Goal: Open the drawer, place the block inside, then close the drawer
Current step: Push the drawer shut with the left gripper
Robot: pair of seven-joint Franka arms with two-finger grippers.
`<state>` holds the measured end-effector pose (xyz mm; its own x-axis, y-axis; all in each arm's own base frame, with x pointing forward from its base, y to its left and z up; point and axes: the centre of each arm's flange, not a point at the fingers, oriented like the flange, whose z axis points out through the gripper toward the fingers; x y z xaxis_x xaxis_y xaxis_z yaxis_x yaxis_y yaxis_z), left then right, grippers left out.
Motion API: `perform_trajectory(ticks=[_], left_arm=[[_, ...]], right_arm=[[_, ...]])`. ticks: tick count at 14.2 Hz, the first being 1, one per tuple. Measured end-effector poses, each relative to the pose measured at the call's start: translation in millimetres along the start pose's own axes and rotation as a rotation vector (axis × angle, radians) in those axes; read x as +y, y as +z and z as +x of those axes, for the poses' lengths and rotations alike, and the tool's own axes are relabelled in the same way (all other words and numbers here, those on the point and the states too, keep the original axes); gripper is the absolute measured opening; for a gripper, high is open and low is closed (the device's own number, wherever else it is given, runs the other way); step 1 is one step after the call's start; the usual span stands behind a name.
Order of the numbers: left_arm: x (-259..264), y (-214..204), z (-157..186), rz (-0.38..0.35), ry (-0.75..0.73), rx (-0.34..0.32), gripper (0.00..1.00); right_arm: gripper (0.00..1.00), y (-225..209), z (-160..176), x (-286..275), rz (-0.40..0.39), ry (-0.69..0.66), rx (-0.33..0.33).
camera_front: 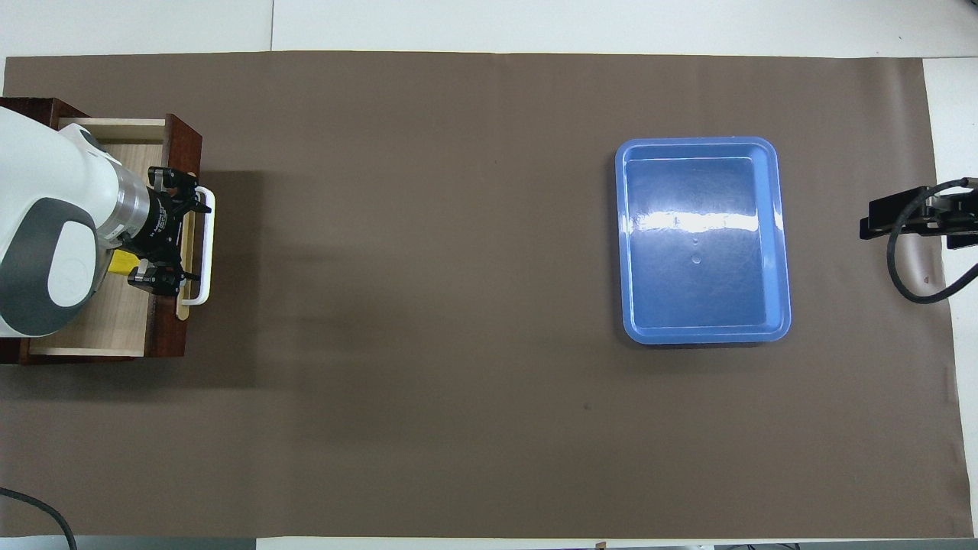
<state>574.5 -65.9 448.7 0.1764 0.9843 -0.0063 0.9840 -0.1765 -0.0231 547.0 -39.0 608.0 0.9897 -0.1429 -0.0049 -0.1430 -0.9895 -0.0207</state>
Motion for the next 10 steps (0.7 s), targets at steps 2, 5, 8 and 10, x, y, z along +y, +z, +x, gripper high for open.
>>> perform_trajectory(ticks=[2,5,8,10], left_arm=[[0,-1,10,-0.005,-0.006,0.002,1.0],[-1,-2,29,-0.012,-0.034,0.005,1.0],[-2,-4,47,-0.022,-0.053,0.028,1.0],[-4,-8,72,-0.037,-0.086,0.037,1.0]], right_arm=[[1.0,0,0,1,0.0,0.002,0.0],[1.0,1,0,1,0.0,0.002,-0.002],[1.0,2,-1,1,-0.001,0.003,-0.012],[1.0,3,-2,2,-0.002,0.003,-0.021]])
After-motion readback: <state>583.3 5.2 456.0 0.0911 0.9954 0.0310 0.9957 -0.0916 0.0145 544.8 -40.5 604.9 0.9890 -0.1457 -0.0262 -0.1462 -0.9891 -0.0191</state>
